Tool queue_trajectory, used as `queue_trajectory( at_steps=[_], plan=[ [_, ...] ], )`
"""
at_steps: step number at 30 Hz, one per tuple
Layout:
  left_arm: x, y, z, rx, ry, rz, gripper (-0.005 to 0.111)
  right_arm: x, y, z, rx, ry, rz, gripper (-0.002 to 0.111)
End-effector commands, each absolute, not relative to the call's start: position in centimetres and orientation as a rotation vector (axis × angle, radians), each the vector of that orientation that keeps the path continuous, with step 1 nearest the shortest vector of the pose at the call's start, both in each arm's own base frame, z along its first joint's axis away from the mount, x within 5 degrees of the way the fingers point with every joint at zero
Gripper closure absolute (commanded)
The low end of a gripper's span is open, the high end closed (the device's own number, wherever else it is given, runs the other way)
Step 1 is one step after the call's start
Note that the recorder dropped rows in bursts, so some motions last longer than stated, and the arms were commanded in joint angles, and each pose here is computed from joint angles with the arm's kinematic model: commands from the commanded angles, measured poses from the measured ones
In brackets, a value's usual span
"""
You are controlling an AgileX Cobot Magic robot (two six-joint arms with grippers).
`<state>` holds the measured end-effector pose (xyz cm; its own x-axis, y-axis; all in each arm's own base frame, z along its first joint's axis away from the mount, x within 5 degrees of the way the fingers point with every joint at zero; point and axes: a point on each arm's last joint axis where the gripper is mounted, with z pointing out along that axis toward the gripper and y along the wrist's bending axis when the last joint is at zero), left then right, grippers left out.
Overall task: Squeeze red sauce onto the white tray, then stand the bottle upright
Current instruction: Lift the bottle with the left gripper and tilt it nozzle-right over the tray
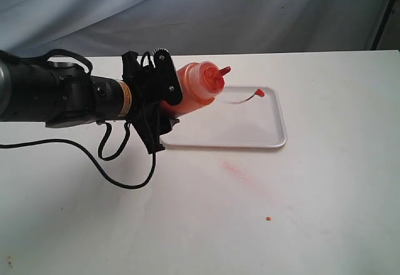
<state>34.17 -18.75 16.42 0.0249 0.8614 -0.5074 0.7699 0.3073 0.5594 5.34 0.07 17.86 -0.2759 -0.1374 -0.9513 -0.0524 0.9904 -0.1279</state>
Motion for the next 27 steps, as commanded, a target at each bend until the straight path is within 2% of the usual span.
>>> queue_trajectory(
  at_steps=[1, 6, 12, 14, 17, 20, 22, 27],
  plan=[
    [34.4, -18.7, 17.4, 1.471, 1.728, 0.171, 0.107, 5.3, -0.1, 18.2, -0.184, 1.826, -0.154, 0.108],
    [34.4, -18.7, 17.4, 1.485, 1.717, 0.181, 0.107, 5.4, -0.4, 18.5, -0.266, 1.783, -0.277, 0.108],
    [34.4, -18.7, 17.5, 1.501, 1.7, 0.187, 0.107, 5.6, 0.1, 21.3, -0.056, 1.483, -0.043, 0.108],
    [34.5, -19.0, 17.8, 1.49, 1.676, 0.17, 0.107, 5.4, -0.2, 22.5, 0.122, 1.349, 0.116, 0.108],
    [35.7, -19.4, 17.9, 1.471, 1.692, 0.195, 0.107, 5.5, -0.2, 22.4, 0.147, 1.36, 0.146, 0.108],
    [37.9, -19.1, 15.7, 1.491, 1.825, 0.329, 0.107, 5.5, -0.1, 22.0, 0.152, 1.402, 0.163, 0.108],
    [39.3, -18.6, 14.1, 1.502, 1.937, 0.459, 0.107, 5.6, 0.1, 21.9, 0.216, 1.414, 0.283, 0.108],
    [40.5, -18.9, 12.5, 1.51, 1.974, 0.492, 0.107, 6.2, 1.0, 21.4, 0.123, 1.512, 0.398, 0.108]
  ],
)
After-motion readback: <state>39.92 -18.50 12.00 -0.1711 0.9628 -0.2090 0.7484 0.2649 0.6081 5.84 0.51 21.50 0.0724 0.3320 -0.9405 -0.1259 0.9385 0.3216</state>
